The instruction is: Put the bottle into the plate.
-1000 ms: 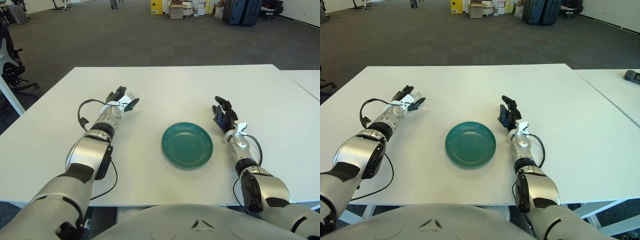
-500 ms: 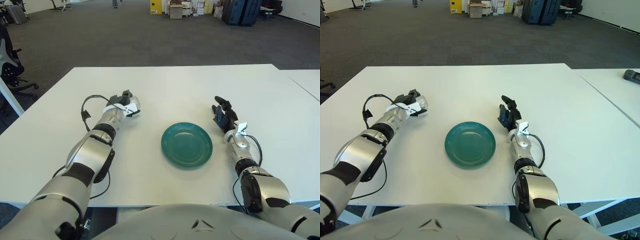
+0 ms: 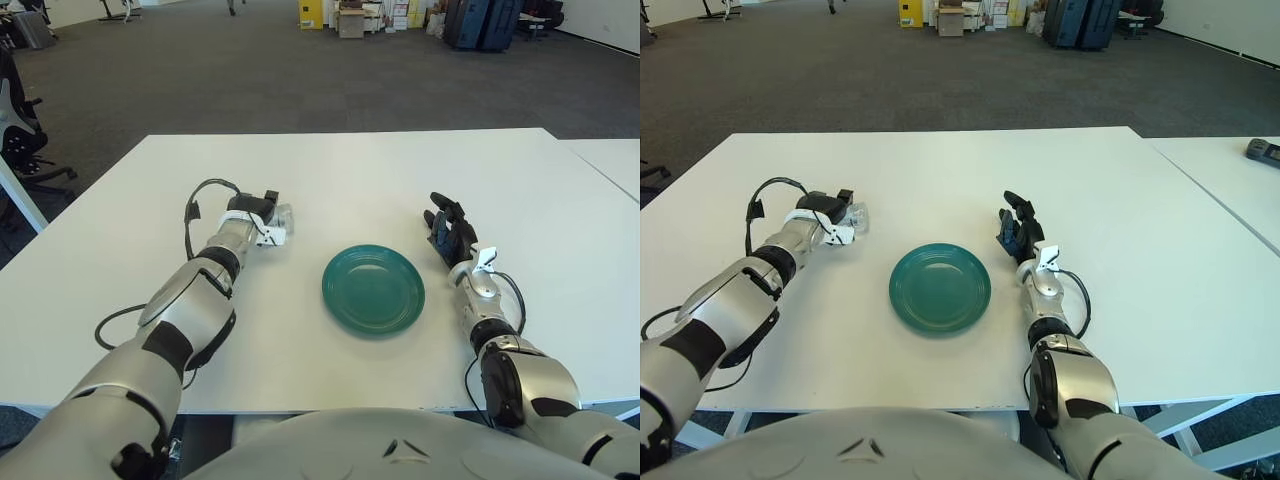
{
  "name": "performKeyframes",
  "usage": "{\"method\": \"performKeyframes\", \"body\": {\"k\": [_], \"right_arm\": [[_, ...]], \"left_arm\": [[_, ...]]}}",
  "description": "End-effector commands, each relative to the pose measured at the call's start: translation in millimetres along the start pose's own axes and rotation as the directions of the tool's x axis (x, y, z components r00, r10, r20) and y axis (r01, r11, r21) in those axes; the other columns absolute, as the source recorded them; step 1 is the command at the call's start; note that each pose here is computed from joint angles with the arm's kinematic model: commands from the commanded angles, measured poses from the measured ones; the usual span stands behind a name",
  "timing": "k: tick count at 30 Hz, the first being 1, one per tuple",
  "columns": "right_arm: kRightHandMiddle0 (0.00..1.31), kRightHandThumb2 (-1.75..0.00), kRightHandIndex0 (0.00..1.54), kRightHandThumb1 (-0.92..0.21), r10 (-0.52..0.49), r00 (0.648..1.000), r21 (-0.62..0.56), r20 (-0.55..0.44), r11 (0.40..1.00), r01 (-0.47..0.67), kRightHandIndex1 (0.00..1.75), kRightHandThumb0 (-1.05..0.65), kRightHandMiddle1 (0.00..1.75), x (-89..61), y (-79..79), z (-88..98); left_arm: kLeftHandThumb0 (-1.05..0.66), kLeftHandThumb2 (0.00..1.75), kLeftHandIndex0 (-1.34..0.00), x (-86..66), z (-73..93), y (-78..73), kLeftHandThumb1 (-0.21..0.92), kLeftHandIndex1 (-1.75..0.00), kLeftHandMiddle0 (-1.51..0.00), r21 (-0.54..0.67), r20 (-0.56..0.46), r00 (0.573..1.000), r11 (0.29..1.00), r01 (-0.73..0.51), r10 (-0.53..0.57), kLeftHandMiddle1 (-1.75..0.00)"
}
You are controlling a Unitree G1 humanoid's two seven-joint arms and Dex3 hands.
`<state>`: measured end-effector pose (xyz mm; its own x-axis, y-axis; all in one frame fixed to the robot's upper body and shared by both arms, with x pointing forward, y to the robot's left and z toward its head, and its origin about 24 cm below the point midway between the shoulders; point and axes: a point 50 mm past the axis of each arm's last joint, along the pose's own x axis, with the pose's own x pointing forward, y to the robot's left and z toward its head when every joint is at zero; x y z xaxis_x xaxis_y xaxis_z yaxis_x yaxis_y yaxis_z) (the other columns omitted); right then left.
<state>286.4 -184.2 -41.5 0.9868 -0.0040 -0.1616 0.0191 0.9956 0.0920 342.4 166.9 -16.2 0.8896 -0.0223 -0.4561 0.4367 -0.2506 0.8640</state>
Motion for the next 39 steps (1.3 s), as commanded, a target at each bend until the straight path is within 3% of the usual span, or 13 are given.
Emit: {"method": "performKeyframes", "body": {"k": [1,6,11,24,30,33,35,37,39], "right_arm": [[0.0,-0.9,0.3,-0.92,-0.016,0.989,0.035,-0.146,0.999,0.022,0.01,-0.84,0.69,-19.7,0.0,-32.2],[0.0,-0.93,0.31,-0.92,-0.016,0.99,0.044,-0.14,0.999,0.022,0.02,-0.85,0.72,-19.8,0.3,-31.9],[0.0,-0.95,0.32,-0.92,-0.016,0.991,0.058,-0.132,0.998,0.024,0.02,-0.85,0.73,-19.7,0.6,-31.3],[0.0,-0.99,0.32,-0.92,-0.009,0.992,0.079,-0.126,0.997,0.019,0.02,-0.84,0.75,-19.4,1.9,-31.0],[0.0,-0.99,0.32,-0.92,-0.012,0.992,0.08,-0.126,0.997,0.022,0.02,-0.83,0.76,-19.8,1.4,-31.3],[0.0,-0.98,0.32,-0.92,-0.013,0.991,0.083,-0.131,0.996,0.025,0.01,-0.83,0.76,-20.5,0.3,-32.2],[0.0,-0.98,0.32,-0.92,-0.014,0.991,0.084,-0.132,0.996,0.025,0.01,-0.83,0.76,-20.6,0.0,-32.3],[0.0,-0.98,0.32,-0.92,-0.011,0.991,0.084,-0.132,0.996,0.022,0.01,-0.83,0.76,-20.9,0.2,-32.6],[0.0,-0.97,0.32,-0.92,-0.009,0.991,0.083,-0.135,0.996,0.021,0.01,-0.82,0.75,-21.1,0.4,-33.0]], "left_arm": [[-0.49,0.89,-0.43,-13.1,3.5,-50.4,0.53,-1.65,-0.81,0.061,0.025,0.987,0.986,0.158,-0.16,-1.69],[-0.43,0.99,-0.51,-14.3,4.8,-52.7,0.51,-1.66,-1.03,0.058,0.048,0.99,0.99,0.127,-0.13,-1.74],[-0.42,0.99,-0.53,-15.3,8.6,-53.4,0.51,-1.64,-1.12,0.029,0.077,0.993,0.996,0.087,-0.089,-1.75],[-0.42,1.02,-0.51,-14.9,13.0,-45.0,0.5,-1.67,-1.18,-0.014,0.15,0.989,1.0,-0.01,0.012,-1.75],[-0.44,1.18,-0.54,-8.8,20.4,-18.8,0.41,-1.74,-1.17,-0.102,0.175,0.976,0.989,-0.111,0.127,-1.75],[-0.46,1.24,-0.57,-5.6,33.0,7.6,0.37,-1.74,-1.17,-0.216,0.197,0.946,0.953,-0.214,0.257,-1.75],[-0.46,1.26,-0.58,-5.4,35.7,12.8,0.36,-1.74,-1.17,-0.239,0.202,0.938,0.943,-0.234,0.284,-1.75],[-0.46,1.27,-0.58,-6.6,46.3,34.0,0.35,-1.75,-1.17,-0.324,0.229,0.888,0.891,-0.318,0.4,-1.75],[-0.46,1.28,-0.59,-9.7,50.6,45.1,0.34,-1.75,-1.16,-0.392,0.241,0.843,0.842,-0.37,0.482,-1.75]]}}
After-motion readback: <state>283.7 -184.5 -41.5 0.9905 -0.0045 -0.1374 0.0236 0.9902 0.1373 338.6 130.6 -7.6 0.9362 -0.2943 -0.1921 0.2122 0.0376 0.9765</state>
